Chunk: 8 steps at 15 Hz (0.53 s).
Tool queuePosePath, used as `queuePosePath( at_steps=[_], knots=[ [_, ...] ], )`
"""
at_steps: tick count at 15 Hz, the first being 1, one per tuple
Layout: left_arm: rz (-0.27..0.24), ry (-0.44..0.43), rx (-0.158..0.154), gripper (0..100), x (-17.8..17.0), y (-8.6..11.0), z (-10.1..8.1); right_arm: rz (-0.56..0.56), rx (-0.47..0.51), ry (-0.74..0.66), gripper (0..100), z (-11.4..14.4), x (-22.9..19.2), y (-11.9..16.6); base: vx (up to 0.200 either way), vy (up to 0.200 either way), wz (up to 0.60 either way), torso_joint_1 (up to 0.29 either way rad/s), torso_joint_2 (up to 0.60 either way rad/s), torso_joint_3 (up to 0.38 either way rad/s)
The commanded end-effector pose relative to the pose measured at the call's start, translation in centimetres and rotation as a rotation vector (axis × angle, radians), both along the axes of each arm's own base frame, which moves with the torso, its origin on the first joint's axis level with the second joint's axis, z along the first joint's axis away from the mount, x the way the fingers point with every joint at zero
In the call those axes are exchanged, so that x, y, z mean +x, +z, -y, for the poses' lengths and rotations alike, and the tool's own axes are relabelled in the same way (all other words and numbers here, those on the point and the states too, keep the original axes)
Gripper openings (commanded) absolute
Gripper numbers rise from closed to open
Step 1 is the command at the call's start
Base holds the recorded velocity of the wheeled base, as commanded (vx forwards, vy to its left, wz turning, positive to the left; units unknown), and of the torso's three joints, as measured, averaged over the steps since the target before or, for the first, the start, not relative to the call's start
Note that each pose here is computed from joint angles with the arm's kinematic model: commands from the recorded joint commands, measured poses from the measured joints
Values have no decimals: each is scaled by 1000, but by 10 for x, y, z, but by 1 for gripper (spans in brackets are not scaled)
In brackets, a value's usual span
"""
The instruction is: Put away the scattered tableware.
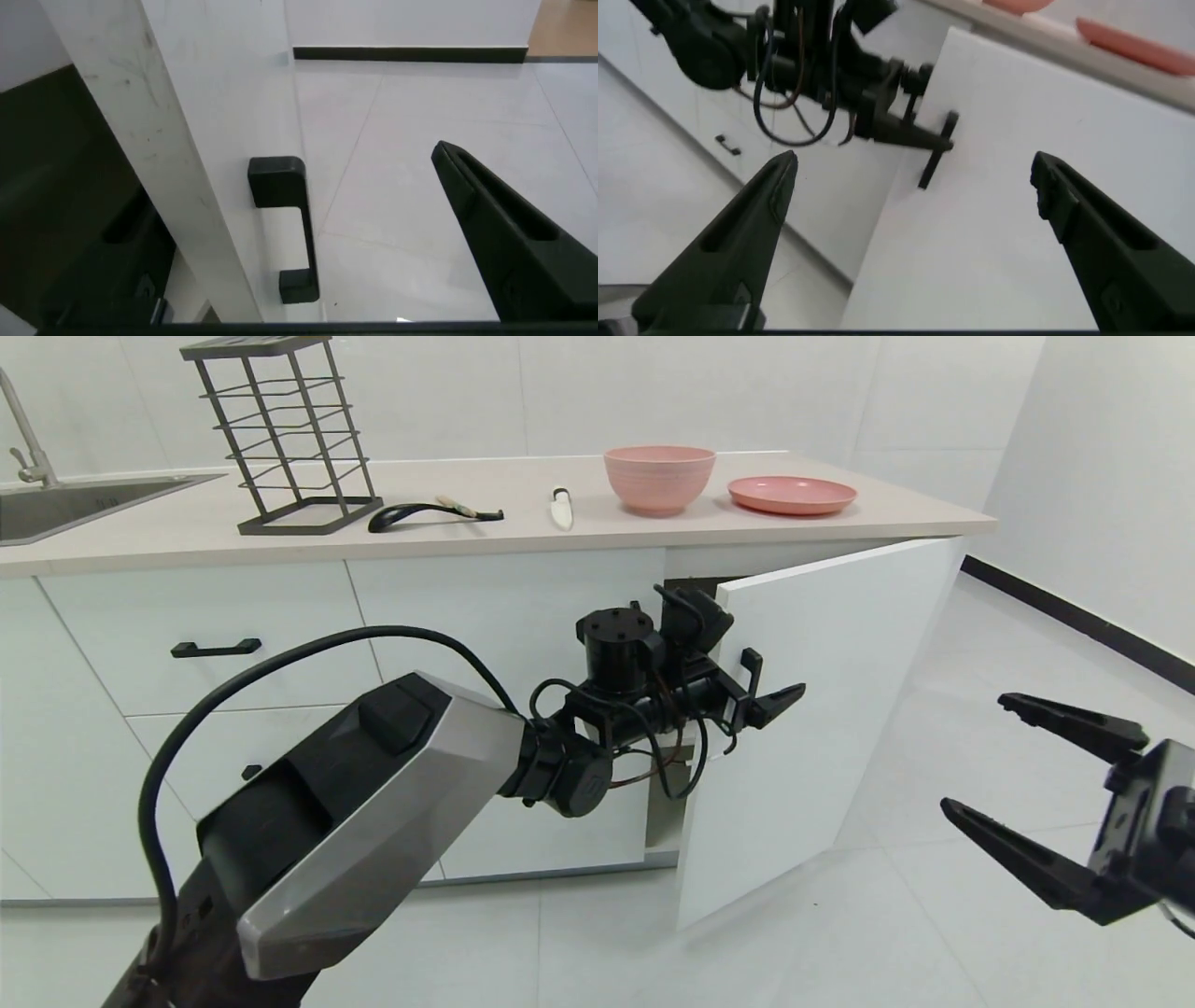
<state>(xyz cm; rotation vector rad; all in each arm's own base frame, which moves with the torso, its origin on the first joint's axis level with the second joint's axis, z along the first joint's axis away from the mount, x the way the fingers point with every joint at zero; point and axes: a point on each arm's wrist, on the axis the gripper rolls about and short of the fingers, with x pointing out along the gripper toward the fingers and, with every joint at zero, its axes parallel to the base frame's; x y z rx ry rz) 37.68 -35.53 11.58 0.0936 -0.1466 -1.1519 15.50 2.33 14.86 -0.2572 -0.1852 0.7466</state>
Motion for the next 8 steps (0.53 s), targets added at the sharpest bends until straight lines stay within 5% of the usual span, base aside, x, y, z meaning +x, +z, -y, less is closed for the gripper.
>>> queuePosePath(
  at_steps=[1,8],
  knots=[
    [-5,-25,10,100,-17,-7,4,105,4,-39,100,6,-18,15,0,0,0,0,0,0],
    [-19,-119,11,100,-55,-6,32,280,11,-77,100,11,-52,36,0,0,0,0,0,0]
  ],
)
